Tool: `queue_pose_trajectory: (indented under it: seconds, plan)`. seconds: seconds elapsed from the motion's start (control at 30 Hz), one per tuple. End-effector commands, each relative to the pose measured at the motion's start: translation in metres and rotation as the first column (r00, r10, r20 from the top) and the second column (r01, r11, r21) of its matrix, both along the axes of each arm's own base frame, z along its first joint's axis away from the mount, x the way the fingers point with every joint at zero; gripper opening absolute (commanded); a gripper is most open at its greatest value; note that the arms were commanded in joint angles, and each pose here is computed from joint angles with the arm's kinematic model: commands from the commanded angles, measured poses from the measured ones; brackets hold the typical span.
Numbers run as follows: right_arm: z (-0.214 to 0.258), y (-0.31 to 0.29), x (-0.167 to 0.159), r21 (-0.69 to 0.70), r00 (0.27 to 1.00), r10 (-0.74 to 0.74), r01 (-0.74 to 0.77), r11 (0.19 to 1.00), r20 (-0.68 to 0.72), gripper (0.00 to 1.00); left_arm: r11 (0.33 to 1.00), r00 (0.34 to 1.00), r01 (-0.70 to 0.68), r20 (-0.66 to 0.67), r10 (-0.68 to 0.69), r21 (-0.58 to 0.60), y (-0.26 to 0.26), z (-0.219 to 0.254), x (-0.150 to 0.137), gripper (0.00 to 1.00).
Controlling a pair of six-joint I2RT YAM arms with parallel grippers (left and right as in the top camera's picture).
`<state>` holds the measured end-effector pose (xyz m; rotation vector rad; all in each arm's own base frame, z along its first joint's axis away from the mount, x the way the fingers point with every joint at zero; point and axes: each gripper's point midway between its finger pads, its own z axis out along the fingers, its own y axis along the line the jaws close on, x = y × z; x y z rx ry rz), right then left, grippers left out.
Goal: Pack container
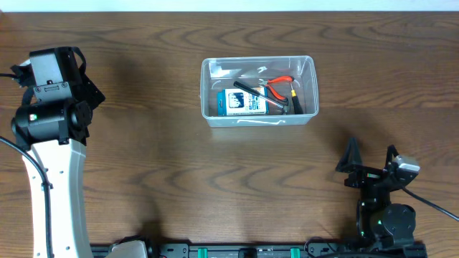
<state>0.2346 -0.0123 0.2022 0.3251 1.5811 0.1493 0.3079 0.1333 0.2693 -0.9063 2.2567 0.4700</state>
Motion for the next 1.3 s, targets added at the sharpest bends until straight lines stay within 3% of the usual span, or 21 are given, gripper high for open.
queue_pose_trajectory:
  seconds: [0.0, 0.57, 0.9, 1.27]
  plan:
    - [-0.003, -0.003, 0.001, 0.011, 1.000, -0.016, 0.016, 1.000, 0.014, 0.99, 1.000, 1.000, -0.023, 0.007, 0.022, 0.012, 0.004, 0.003, 0.000, 0.98]
    - [-0.042, 0.007, 0.010, 0.057, 0.999, 0.036, -0.034, 0.998, -0.024, 0.99, 1.000, 1.000, -0.023, 0.006, 0.022, 0.012, 0.004, 0.003, -0.001, 0.98]
    - [-0.044, 0.022, 0.011, -0.133, 0.990, 0.129, -0.134, 0.982, -0.051, 0.99, 1.000, 1.000, -0.023, 0.006, 0.022, 0.012, 0.004, 0.003, -0.001, 0.98]
    - [-0.044, 0.023, 0.010, -0.173, 0.989, 0.136, -0.144, 0.974, -0.056, 0.99, 1.000, 1.000, -0.022, 0.006, 0.022, 0.012, 0.004, 0.003, 0.000, 0.98]
